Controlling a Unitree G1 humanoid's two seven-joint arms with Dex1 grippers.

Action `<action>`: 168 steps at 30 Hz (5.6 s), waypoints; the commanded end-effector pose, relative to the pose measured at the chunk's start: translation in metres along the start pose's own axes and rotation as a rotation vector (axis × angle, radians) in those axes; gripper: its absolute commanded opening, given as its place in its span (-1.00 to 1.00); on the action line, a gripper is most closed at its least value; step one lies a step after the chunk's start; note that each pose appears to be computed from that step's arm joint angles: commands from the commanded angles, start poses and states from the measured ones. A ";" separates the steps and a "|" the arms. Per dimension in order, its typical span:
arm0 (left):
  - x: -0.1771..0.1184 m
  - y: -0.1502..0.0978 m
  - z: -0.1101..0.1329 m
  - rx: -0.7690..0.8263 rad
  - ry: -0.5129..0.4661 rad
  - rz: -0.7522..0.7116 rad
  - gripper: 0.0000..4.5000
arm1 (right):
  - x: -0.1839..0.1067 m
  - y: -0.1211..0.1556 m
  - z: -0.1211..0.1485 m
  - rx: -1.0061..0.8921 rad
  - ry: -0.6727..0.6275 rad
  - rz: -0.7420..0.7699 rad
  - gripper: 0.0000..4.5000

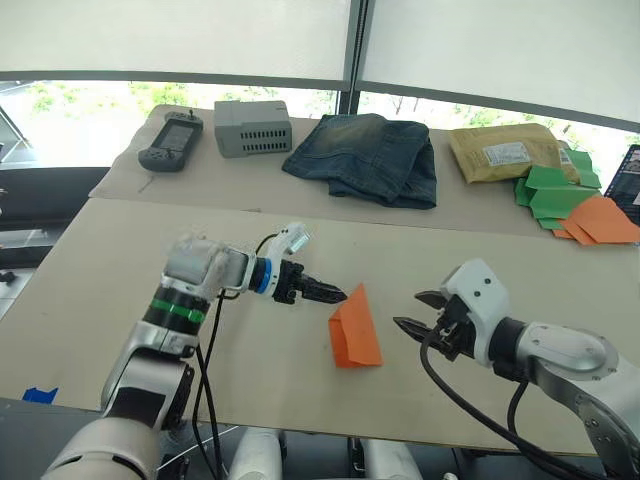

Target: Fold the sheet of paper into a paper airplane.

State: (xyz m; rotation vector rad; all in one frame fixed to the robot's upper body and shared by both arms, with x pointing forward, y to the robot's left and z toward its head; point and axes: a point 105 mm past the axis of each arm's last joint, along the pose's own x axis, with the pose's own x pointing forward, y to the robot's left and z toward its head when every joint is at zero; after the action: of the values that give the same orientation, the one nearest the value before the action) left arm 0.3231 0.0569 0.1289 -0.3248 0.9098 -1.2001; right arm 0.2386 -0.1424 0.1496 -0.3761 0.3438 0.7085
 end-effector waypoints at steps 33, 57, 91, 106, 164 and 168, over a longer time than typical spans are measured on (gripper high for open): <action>0.035 -0.019 0.022 -0.288 0.042 -0.048 -0.97 | -0.006 -0.039 0.007 -0.062 -0.052 -0.103 0.34; 0.033 -0.008 0.011 -0.852 -0.559 0.145 -0.97 | -0.027 -0.071 -0.043 0.006 -0.196 -0.047 0.34; -0.126 -0.020 -0.011 -0.073 -0.397 0.369 0.98 | 0.078 0.047 0.044 0.170 -0.336 0.156 0.34; -0.120 -0.045 -0.055 0.348 -0.149 0.105 1.00 | 0.094 0.042 0.035 -0.030 -0.228 -0.044 -0.51; -0.032 0.003 0.012 0.846 -0.174 0.092 -0.27 | 0.006 -0.045 0.070 -0.730 -0.341 0.152 1.00; -0.020 0.008 -0.004 0.883 -0.082 0.042 -0.86 | 0.005 -0.044 0.075 -0.691 -0.373 0.095 1.00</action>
State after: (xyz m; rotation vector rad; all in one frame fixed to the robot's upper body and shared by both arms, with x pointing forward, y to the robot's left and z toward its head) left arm 0.3224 0.0852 0.1126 0.2762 0.3305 -1.3748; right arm 0.2881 -0.1359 0.2058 -0.8653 -0.1895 1.0141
